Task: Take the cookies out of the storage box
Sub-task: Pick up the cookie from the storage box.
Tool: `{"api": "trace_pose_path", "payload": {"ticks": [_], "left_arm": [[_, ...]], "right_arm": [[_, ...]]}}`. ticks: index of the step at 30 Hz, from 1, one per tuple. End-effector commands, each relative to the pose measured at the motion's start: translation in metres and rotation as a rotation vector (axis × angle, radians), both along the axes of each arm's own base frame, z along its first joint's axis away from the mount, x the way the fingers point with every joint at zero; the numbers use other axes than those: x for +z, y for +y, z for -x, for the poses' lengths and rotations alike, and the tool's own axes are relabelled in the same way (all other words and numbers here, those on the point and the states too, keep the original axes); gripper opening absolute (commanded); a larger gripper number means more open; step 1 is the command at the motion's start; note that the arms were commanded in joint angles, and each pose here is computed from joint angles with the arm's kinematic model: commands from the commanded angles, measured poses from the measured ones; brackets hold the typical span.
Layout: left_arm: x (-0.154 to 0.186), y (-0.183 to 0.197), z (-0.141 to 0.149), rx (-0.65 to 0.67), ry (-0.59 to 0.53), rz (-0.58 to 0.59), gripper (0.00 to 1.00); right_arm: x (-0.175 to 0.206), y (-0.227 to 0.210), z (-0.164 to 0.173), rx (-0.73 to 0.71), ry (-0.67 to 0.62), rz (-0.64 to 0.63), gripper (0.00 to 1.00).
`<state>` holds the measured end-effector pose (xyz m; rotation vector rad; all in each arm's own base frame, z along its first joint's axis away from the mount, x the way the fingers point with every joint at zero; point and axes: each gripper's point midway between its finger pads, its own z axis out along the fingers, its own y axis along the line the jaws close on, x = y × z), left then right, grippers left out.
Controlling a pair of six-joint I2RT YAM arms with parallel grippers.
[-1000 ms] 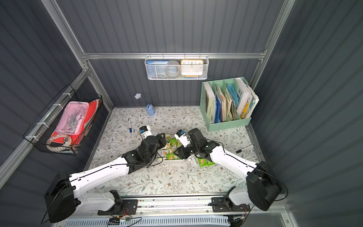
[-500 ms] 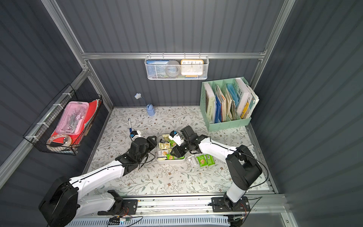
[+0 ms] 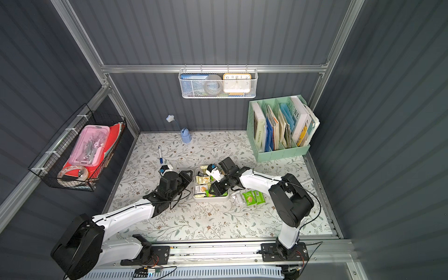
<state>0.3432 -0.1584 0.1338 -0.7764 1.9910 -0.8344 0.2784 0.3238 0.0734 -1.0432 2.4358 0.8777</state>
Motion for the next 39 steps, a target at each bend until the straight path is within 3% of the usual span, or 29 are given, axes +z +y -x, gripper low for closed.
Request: {"api": "trace_pose_path", "payload": {"ticks": [1,20,32,39], "left_arm": [[0.002,0.000,-0.001,0.002,-0.007,0.022,0.49],[0.003,0.003,0.002,0.007,-0.004,0.023,0.48],[0.006,0.008,0.006,0.027,-0.003,0.023,0.48],[0.007,0.010,0.009,0.026,-0.003,0.020,0.48]], "right_arm": [[0.003,0.011,-0.001,0.016,-0.001,-0.026,0.43],[0.007,0.017,0.003,0.042,-0.009,-0.041,0.16],[0.068,0.010,0.002,-0.010,-0.109,-0.150,0.13],[0.107,-0.026,-0.015,-0.197,-0.168,-0.224,0.11]]}}
